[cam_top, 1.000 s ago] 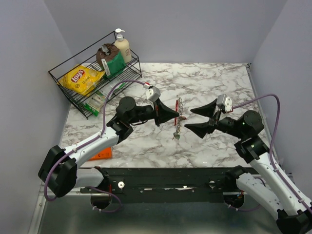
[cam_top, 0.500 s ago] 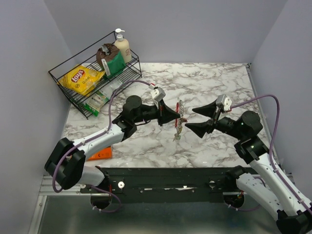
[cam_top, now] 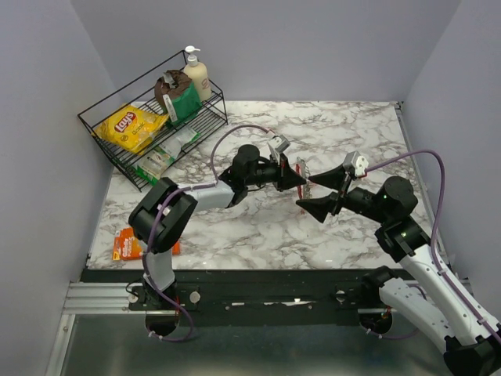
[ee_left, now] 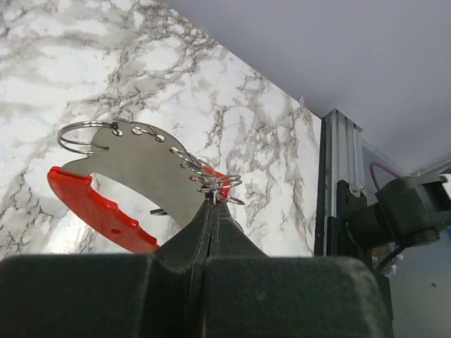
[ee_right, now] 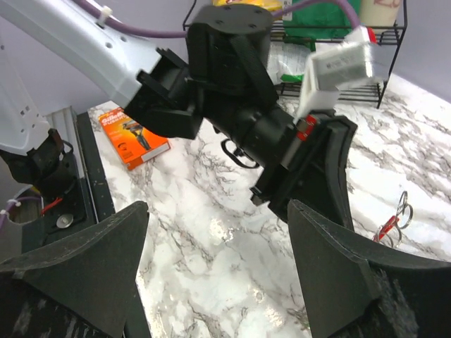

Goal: Put the keys on the keyring

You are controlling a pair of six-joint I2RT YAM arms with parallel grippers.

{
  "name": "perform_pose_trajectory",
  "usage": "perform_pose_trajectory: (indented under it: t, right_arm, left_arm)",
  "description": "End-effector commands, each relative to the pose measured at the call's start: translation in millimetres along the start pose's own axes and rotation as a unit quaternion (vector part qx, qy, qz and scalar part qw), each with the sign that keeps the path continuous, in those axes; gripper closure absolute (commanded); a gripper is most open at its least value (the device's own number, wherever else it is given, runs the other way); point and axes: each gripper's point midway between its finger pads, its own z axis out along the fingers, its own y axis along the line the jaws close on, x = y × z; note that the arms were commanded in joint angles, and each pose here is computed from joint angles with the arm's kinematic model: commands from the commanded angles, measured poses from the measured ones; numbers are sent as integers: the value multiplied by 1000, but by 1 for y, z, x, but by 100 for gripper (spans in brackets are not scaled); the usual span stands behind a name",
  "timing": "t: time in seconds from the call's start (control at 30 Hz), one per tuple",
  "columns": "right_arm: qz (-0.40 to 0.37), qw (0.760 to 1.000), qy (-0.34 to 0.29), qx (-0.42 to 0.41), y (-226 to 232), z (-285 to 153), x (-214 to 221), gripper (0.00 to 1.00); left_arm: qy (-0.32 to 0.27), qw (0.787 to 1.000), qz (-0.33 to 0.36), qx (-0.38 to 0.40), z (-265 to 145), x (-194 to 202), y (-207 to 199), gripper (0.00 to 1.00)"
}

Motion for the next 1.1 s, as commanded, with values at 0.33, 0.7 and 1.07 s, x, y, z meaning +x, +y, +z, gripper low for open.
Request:
perform_pose_trajectory:
  t: [0.33, 0.7, 1.07]
  right_arm:
    - [10, 1000, 23, 15, -5, -3, 16, 12]
    - [13, 1000, 27, 9, -3, -3, 20, 12]
    - [12, 1000, 24, 11, -3, -4, 19, 11]
  left_arm:
    - [63, 996, -38, -54, 21, 72, 60, 100]
    - [75, 989, -27, -123, 1, 81, 74, 42]
    - [28, 990, 6, -140, -16, 47, 59, 1]
